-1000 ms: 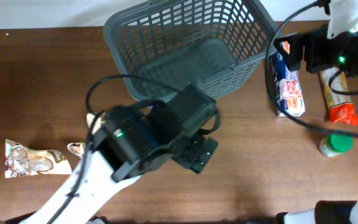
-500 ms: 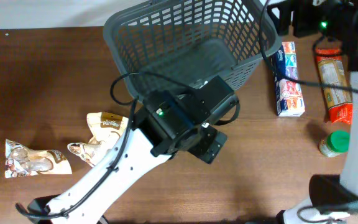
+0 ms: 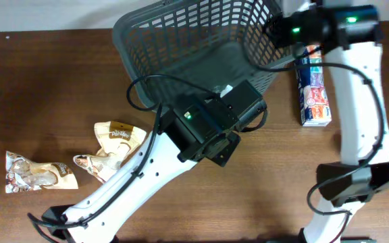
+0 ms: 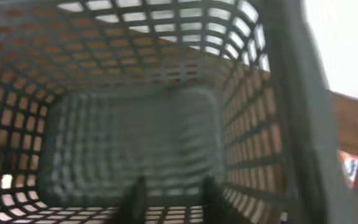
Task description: Pack container
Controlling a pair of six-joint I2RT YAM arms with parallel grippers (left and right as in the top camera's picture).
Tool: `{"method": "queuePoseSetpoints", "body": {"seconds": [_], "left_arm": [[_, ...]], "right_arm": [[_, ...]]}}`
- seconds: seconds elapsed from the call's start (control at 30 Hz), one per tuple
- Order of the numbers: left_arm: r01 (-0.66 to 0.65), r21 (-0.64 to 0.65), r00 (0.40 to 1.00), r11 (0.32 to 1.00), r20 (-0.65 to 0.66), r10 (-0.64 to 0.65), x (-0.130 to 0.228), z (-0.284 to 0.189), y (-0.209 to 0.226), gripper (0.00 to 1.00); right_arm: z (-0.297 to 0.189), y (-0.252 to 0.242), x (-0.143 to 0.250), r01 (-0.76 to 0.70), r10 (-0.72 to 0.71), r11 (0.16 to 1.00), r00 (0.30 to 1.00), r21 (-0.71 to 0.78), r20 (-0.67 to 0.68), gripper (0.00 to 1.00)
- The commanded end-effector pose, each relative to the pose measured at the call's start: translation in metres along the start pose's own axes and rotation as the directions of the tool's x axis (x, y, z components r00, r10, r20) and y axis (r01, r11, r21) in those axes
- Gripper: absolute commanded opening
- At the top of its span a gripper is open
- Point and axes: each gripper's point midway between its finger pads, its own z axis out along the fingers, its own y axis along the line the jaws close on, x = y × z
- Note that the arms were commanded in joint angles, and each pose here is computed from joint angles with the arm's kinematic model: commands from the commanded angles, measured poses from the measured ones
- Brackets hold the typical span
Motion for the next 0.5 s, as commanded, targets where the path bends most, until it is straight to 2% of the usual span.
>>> {"method": "queuePoseSetpoints", "body": {"seconds": [0.0,0.1,0.23,0.47], "left_arm": [[0.11,-0.025,0.994,0.994,0.007,-0.11,-0.002,0.001,0.003,0.02],[0.157,-0.03,0.987,0.987,-0.004,-0.158,0.001,0.004,0.003,0.02],[0.232,-0.044,0.972,0.972,-0.024,-0.233,0.005,0.013,0.003,0.02],[0.262,-0.026,0.965,0.965,-0.019,-0.263,0.0,0.031,-0.005,0.02]], "right_arm": [[-0.006,-0.002,-0.007,0.009,-0.01,0.977,1.0,0.212,0.002,0.04],[-0.007,-0.001,-0.009,-0.051,0.046,0.958,0.999,0.281,0.023,0.04],[-0.007,-0.001,-0.008,-0.047,0.044,0.954,0.999,0.295,0.018,0.04],[-0.012,-0.023,-0.007,-0.021,0.019,0.929,1.0,0.37,0.009,0.04]]}}
